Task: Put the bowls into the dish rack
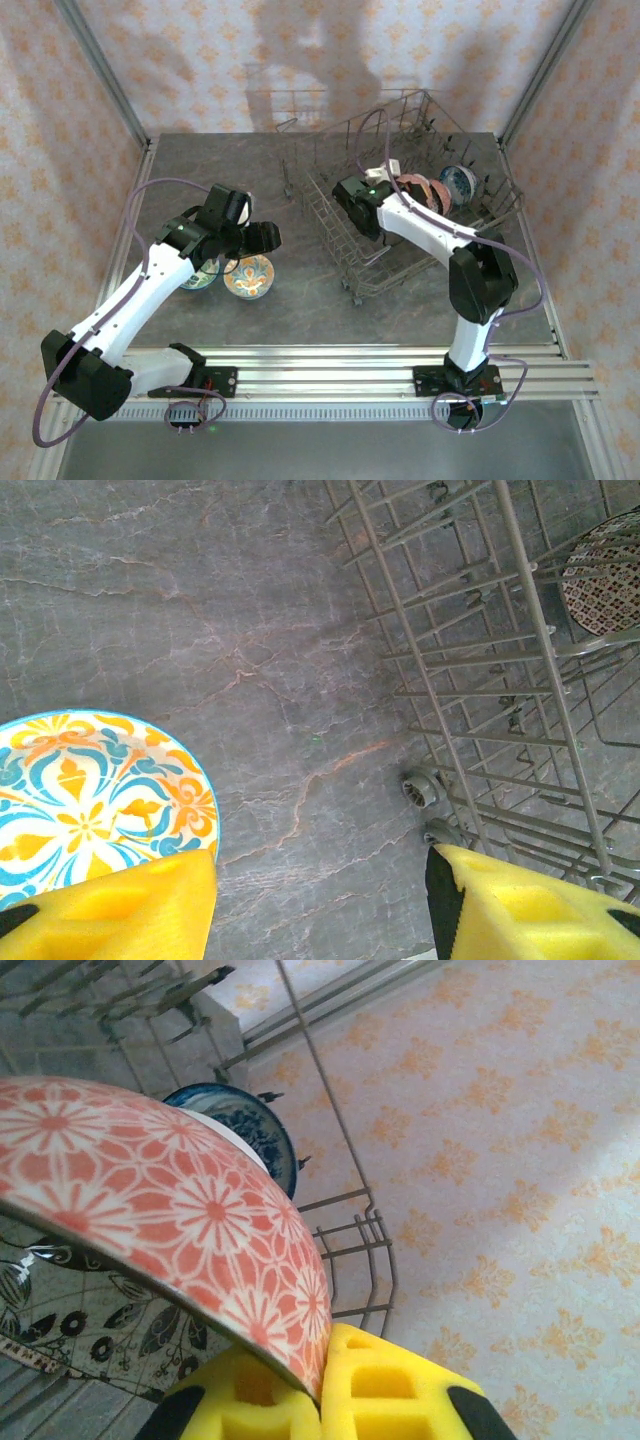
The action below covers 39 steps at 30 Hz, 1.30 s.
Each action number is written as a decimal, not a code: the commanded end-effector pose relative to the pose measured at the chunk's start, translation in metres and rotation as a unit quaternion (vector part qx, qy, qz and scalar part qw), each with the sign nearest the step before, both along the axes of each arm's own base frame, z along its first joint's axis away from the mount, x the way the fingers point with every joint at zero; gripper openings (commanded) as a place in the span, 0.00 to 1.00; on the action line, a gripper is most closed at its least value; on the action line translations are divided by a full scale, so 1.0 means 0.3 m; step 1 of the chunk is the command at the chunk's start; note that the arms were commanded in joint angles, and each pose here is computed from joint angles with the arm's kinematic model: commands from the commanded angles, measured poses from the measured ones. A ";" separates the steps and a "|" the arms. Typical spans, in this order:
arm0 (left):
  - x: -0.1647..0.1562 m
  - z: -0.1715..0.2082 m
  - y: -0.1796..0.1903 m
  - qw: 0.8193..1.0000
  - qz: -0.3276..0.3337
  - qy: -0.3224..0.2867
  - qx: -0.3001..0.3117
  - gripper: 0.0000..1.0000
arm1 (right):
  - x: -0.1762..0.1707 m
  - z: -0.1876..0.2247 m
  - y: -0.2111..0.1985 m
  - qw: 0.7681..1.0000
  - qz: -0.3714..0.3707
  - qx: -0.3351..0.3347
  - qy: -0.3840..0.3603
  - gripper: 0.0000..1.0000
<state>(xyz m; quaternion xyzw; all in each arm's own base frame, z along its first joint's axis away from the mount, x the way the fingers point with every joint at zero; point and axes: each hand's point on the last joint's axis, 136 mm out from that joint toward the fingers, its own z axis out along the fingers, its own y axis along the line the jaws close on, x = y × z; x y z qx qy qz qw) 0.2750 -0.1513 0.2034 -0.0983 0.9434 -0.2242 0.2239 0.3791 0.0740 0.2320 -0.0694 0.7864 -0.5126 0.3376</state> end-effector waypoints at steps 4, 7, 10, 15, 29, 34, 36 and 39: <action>0.018 0.032 -0.009 1.000 0.004 -0.010 -0.015 0.59 | -0.024 0.121 -0.048 0.997 -0.034 -0.003 -0.073 0.00; 0.020 0.032 -0.015 1.000 0.001 -0.009 -0.018 0.59 | -0.031 0.116 -0.059 0.996 -0.043 -0.010 -0.075 0.00; 0.020 0.029 -0.017 1.000 -0.002 -0.009 -0.017 0.59 | -0.038 0.107 -0.066 0.996 -0.047 -0.019 -0.075 0.00; 0.022 0.022 -0.021 1.000 -0.005 -0.007 -0.017 0.59 | -0.038 0.076 -0.065 0.996 -0.050 -0.017 -0.069 0.00; 0.025 0.021 -0.026 1.000 -0.010 -0.006 -0.017 0.59 | -0.004 0.013 -0.037 0.997 -0.057 -0.023 -0.056 0.00; 0.026 0.026 -0.029 1.000 -0.017 -0.005 -0.014 0.59 | -0.003 -0.005 -0.038 0.996 -0.064 -0.030 -0.054 0.00; 0.027 0.026 -0.033 1.000 -0.020 -0.004 -0.015 0.58 | -0.002 -0.004 -0.038 0.996 -0.067 -0.031 -0.057 0.00; 0.028 0.033 -0.036 1.000 -0.022 -0.005 -0.017 0.59 | -0.002 -0.001 -0.038 0.995 -0.068 -0.035 -0.060 0.00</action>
